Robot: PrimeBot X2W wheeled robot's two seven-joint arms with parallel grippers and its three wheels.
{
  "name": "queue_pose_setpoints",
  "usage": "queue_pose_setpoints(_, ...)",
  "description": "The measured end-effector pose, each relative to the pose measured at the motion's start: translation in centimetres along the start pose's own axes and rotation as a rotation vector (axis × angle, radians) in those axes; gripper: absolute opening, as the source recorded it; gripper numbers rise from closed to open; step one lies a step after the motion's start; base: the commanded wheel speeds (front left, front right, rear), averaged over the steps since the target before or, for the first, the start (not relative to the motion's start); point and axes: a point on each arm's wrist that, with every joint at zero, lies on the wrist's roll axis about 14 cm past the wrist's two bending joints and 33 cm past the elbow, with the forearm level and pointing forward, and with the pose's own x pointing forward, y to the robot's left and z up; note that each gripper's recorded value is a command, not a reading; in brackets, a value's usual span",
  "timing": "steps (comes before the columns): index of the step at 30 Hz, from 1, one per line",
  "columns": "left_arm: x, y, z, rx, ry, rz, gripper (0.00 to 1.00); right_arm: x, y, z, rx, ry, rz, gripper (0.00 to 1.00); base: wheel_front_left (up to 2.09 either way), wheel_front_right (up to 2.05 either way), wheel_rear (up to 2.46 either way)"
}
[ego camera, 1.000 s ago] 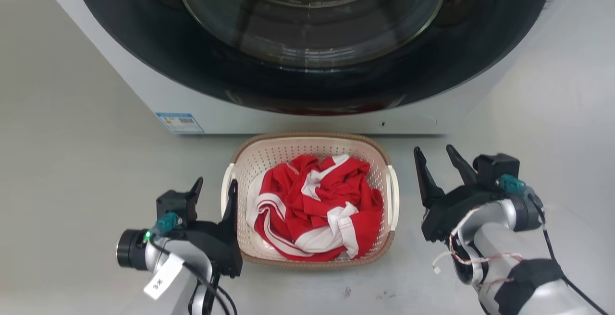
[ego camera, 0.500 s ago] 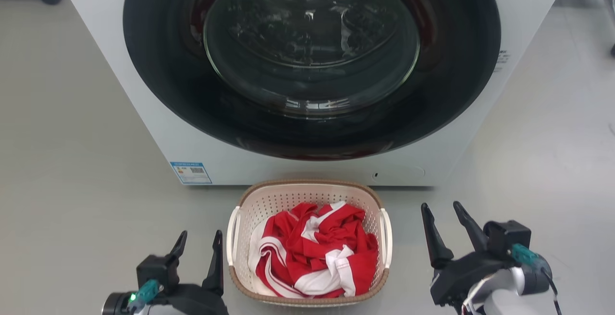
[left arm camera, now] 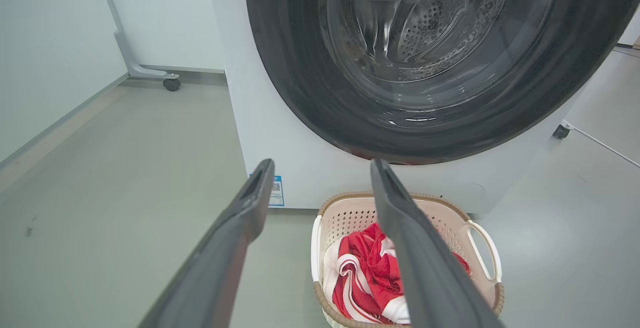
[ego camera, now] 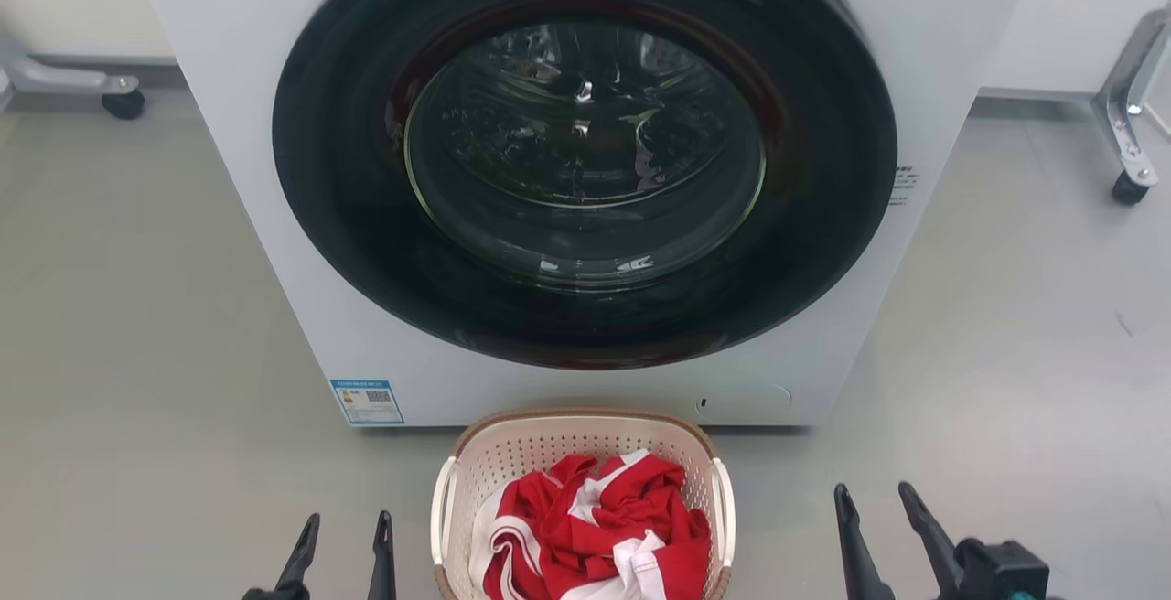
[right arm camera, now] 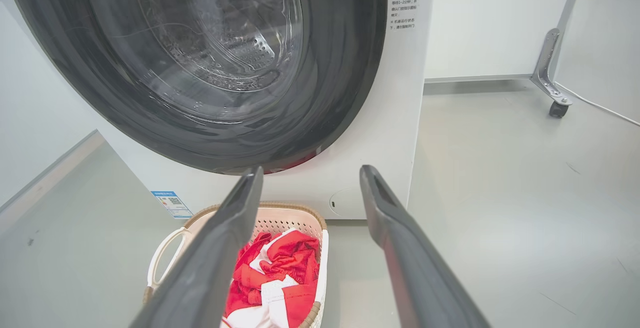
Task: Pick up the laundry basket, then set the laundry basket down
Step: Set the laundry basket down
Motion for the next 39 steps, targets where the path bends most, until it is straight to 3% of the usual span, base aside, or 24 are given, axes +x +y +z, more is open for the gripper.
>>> queue_pose_setpoints(17,-2.1,-0.8,2.1,0.011,-0.089,-0.004,1.00,-3.4,-0.7,2.5,-0.011,-0.117,-0.082,1.00,0.00,0.00,0.00)
queue_pose_setpoints(39,-1.7,-1.6,3.7,0.037,-0.141,-0.020,1.00,-4.0,-1.9,4.7,-0.050,-0.190,-0.139,1.00,0.00,0.00,0.00)
